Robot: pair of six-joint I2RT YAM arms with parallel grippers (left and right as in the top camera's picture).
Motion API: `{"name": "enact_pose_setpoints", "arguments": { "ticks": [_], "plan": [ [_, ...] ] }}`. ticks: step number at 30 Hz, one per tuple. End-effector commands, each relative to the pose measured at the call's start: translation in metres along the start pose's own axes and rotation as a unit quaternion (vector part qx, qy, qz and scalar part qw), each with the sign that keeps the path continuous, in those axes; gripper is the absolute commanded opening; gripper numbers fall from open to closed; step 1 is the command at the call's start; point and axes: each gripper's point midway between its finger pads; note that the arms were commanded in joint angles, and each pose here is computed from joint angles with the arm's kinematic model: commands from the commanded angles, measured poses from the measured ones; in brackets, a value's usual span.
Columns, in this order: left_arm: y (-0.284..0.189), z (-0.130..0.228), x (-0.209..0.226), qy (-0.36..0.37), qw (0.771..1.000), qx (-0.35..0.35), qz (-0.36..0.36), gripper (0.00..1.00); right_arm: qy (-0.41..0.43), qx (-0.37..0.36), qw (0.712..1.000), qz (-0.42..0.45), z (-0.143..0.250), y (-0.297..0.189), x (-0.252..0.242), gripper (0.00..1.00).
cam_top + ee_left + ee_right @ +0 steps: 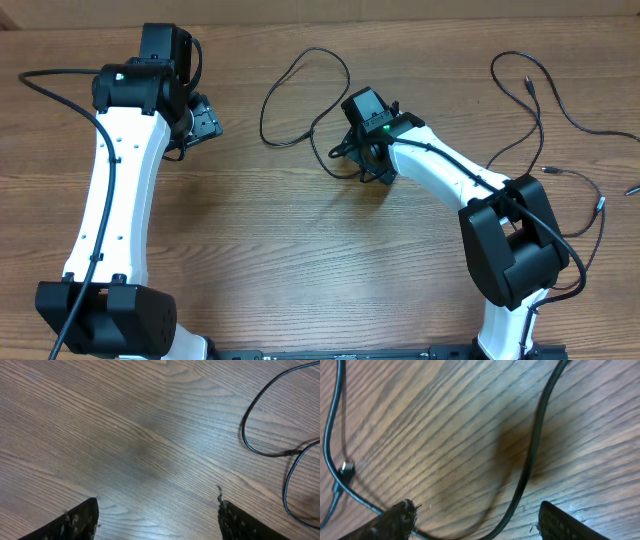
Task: Untangle cables
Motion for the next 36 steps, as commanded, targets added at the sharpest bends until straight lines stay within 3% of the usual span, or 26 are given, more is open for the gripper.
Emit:
{"name": "enact_pose_setpoints", "arguments": {
  "ticks": [1, 5, 18, 23, 26, 31, 36],
  "plan": [
    [0.002, 0.002, -0.001, -0.002, 1.0, 0.006, 0.002, 0.76, 0.027, -0.022, 0.999, 0.007, -0.007, 0.004, -0.002, 0.77],
    [0.002, 0.002, -0.001, -0.002, 1.0, 0.006, 0.002, 0.76, 0.026, -0.021, 0.999, 0.017, -0.005, 0.01, -0.008, 0.76],
    [0.002, 0.002, -0.001, -0.003, 1.0, 0.006, 0.002, 0.75, 0.022, -0.016, 0.999, 0.042, -0.001, 0.022, -0.02, 0.48],
    [0.002, 0.002, -0.001, -0.002, 1.0, 0.006, 0.002, 0.75, 0.019, -0.013, 0.998, 0.055, 0.001, 0.025, -0.026, 0.15],
    [0.002, 0.002, -0.001, -0.003, 1.0, 0.006, 0.002, 0.75, 0.019, -0.013, 0.998, 0.057, 0.001, 0.025, -0.027, 0.04],
    [0.002, 0.002, -0.001, -0.002, 1.0, 0.007, 0.002, 0.75, 0.013, -0.015, 0.997, 0.079, -0.002, 0.023, -0.038, 0.04],
    [0.002, 0.002, -0.001, -0.002, 1.0, 0.006, 0.003, 0.75, -0.051, -0.057, 0.99, 0.119, -0.047, 0.001, -0.06, 0.04]
  ]
}}
Point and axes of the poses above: each gripper's point midway between its finger pads, its own y axis out along the fingers, its own x axis along the line the jaws close on, z = x × y, and after that the axes turned 15 degrees about y, right-handed
